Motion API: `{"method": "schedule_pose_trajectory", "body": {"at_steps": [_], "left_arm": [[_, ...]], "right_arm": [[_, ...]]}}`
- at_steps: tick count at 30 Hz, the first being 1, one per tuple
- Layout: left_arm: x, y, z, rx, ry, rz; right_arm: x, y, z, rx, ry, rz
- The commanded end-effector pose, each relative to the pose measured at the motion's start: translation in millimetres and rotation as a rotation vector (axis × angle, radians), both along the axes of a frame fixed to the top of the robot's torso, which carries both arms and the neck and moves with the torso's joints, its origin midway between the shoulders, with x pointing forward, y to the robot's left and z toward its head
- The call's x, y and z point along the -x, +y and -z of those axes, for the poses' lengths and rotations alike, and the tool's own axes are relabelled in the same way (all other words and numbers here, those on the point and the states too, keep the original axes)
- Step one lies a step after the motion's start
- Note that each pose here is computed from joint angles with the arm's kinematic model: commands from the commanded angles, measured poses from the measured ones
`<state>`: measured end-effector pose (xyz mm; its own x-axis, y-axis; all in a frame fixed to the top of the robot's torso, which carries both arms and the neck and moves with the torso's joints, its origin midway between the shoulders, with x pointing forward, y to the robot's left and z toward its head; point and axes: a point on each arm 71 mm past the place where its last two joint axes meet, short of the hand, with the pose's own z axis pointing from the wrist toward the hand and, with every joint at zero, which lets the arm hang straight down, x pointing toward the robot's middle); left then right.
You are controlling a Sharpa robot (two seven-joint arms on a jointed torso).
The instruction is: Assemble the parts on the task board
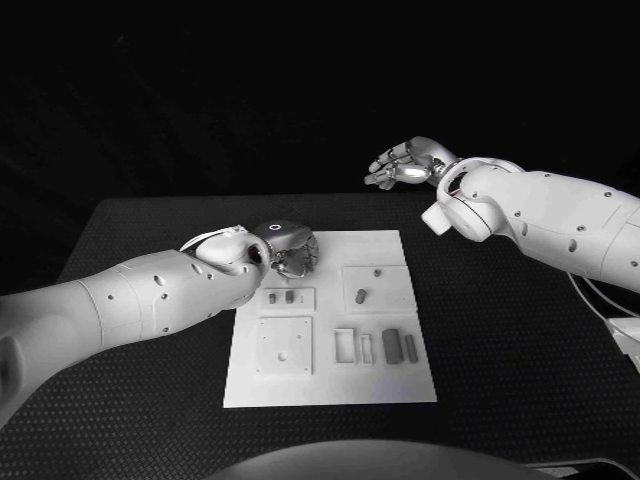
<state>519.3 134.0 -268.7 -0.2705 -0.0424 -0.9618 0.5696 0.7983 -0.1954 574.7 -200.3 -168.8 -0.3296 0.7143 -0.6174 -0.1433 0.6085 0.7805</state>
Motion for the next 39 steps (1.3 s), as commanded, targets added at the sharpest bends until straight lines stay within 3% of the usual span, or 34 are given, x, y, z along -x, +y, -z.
{"method": "schedule_pose_trajectory", "body": {"at_steps": [1, 6, 12, 23, 39], "left_arm": [[0.4, 3.0, -6.4, 0.042, 0.002, -0.005], [1.3, 11.6, -9.9, 0.047, 0.004, -0.017], [-0.9, 30.7, -7.8, 0.023, 0.015, -0.053], [-1.9, 51.4, -6.0, -0.005, 0.012, -0.078], [-1.9, 55.9, 0.4, -0.051, 0.051, -0.085]], "right_arm": [[-0.1, 0, -0.5, 0.001, -0.003, -0.008], [0.0, -1, -0.4, 0.002, -0.003, -0.008], [-0.3, -4, -0.3, 0.003, -0.002, -0.003], [-0.5, -5, -0.2, 0.004, -0.002, -0.003], [-0.6, -5, 0.0, 0.004, -0.001, -0.002]]}}
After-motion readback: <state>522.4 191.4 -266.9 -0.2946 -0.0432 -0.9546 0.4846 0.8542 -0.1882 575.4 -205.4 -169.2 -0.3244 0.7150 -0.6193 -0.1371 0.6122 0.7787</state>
